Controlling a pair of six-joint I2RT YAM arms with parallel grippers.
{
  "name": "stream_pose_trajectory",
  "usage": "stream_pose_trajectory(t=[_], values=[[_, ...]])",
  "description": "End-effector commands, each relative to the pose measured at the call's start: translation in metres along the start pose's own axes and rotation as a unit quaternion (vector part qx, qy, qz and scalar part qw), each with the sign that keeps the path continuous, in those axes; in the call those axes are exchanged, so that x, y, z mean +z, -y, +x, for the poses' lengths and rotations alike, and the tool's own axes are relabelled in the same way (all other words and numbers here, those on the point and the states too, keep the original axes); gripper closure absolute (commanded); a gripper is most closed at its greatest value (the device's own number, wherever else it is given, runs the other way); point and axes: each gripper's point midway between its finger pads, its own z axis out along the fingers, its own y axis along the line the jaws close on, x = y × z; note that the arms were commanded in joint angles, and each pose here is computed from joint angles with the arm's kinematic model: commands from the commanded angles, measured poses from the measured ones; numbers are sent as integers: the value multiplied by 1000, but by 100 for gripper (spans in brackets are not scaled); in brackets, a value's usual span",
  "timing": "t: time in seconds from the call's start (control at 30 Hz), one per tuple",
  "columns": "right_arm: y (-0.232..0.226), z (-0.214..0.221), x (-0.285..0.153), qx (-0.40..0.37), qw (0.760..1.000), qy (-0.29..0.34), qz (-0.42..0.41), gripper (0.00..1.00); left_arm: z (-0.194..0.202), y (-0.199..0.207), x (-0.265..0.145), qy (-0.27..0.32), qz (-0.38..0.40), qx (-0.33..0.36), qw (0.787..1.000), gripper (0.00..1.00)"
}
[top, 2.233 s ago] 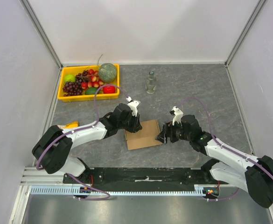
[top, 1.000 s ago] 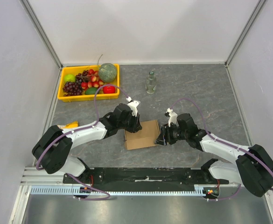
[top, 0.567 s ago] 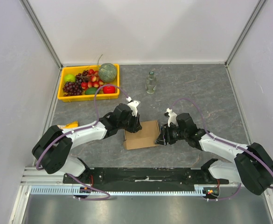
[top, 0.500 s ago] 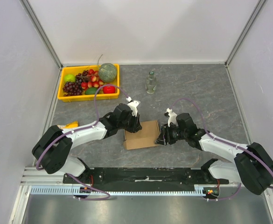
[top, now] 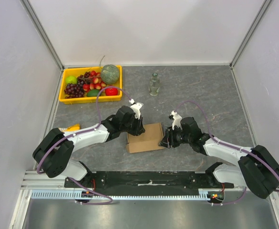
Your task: Fold the paper box
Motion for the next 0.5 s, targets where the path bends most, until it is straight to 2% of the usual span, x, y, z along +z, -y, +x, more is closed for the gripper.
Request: stream_pose_trajectory(t=[0.0, 0.47], values=[[5, -8, 3, -12, 999, 32, 5, 51, 16, -1, -1, -32, -3, 5, 999, 75], [17, 5, 5, -3, 999, 22, 24, 57, 16, -2, 0, -34, -3, 5, 999, 75]])
